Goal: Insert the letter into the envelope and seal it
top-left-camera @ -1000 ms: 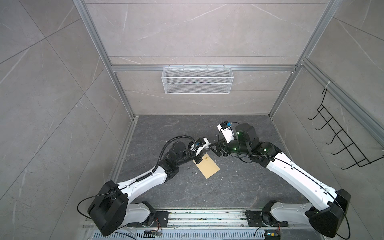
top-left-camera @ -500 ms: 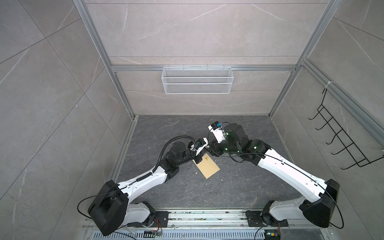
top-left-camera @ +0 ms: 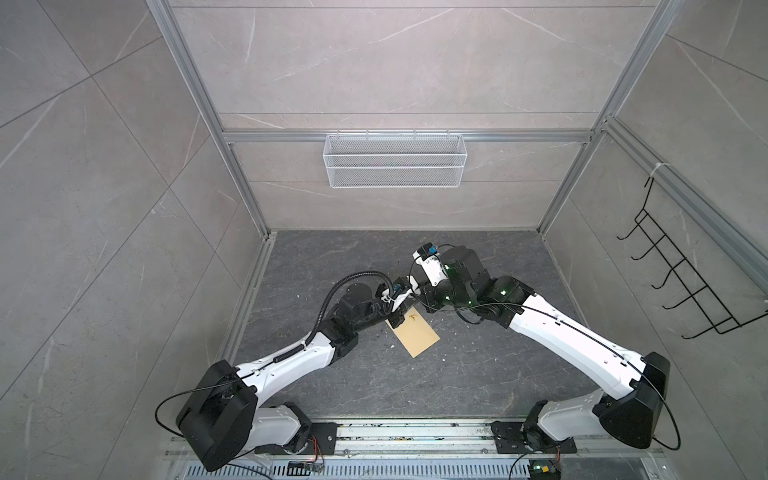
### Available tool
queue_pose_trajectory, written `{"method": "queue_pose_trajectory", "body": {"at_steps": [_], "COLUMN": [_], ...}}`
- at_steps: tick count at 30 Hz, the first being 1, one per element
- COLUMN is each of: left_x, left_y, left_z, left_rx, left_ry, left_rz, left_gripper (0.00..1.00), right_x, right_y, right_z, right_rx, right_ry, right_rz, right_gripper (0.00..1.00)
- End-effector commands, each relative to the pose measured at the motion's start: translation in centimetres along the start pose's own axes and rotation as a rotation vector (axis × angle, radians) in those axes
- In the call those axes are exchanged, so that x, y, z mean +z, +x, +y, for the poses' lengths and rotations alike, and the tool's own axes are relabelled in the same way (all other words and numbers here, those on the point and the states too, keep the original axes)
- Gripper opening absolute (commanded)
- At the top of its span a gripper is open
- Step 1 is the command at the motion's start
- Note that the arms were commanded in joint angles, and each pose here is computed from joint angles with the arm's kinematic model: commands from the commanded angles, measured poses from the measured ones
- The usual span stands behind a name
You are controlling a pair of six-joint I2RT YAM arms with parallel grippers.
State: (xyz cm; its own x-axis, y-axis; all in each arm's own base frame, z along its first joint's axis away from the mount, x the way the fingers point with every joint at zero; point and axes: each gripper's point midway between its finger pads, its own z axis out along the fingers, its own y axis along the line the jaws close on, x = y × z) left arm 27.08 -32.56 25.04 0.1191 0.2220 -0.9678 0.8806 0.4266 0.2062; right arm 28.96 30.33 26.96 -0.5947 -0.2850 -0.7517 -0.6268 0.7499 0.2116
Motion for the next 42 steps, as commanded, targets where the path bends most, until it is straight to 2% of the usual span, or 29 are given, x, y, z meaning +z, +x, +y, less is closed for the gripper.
{"method": "queue_pose_trajectory", "body": {"at_steps": [1,3,11,16,26,31,39,42], "left_x": [0.0,0.0,0.1,0.0,-0.3,-0.4,-0.4,-0.4], "left_y": [-3.2,-3.2,-1.9,-1.2,0.8,0.6,0.2,0.2], "left_z": [0.5,0.6,0.6,0.6,0.4,0.3,0.2,0.2], "left_rx": [0.025,0.018,0.009,0.012,0.016,0.012,0.009,0.009], "left_ry": [-0.014,-0.014,-0.028,-0.034,-0.054,-0.049,-0.044,-0.040], "left_rz": [-0.099,-0.097,-0.070,-0.057,-0.029,-0.040,-0.052,-0.053], "left_gripper": [0.00,0.01,0.39,0.51,0.52,0.49,0.35,0.26], "right_x": [0.3,0.2,-1.1,-1.7,-2.9,-2.8,-2.4,-2.2], "right_y": [0.1,0.0,-1.0,-1.2,-1.7,-1.4,-1.2,-1.2], "right_z": [0.4,0.4,0.3,0.1,-0.2,-0.1,0.2,0.2], "right_rx": [0.009,0.009,0.013,0.015,0.031,0.036,0.042,0.043], "right_ry": [-0.009,-0.009,0.004,0.010,0.001,-0.011,-0.030,-0.032], "right_rz": [0.019,0.012,-0.039,-0.054,-0.082,-0.071,-0.055,-0.050], "right_gripper": [0.06,0.04,0.01,0.01,0.01,0.03,0.04,0.06]}}
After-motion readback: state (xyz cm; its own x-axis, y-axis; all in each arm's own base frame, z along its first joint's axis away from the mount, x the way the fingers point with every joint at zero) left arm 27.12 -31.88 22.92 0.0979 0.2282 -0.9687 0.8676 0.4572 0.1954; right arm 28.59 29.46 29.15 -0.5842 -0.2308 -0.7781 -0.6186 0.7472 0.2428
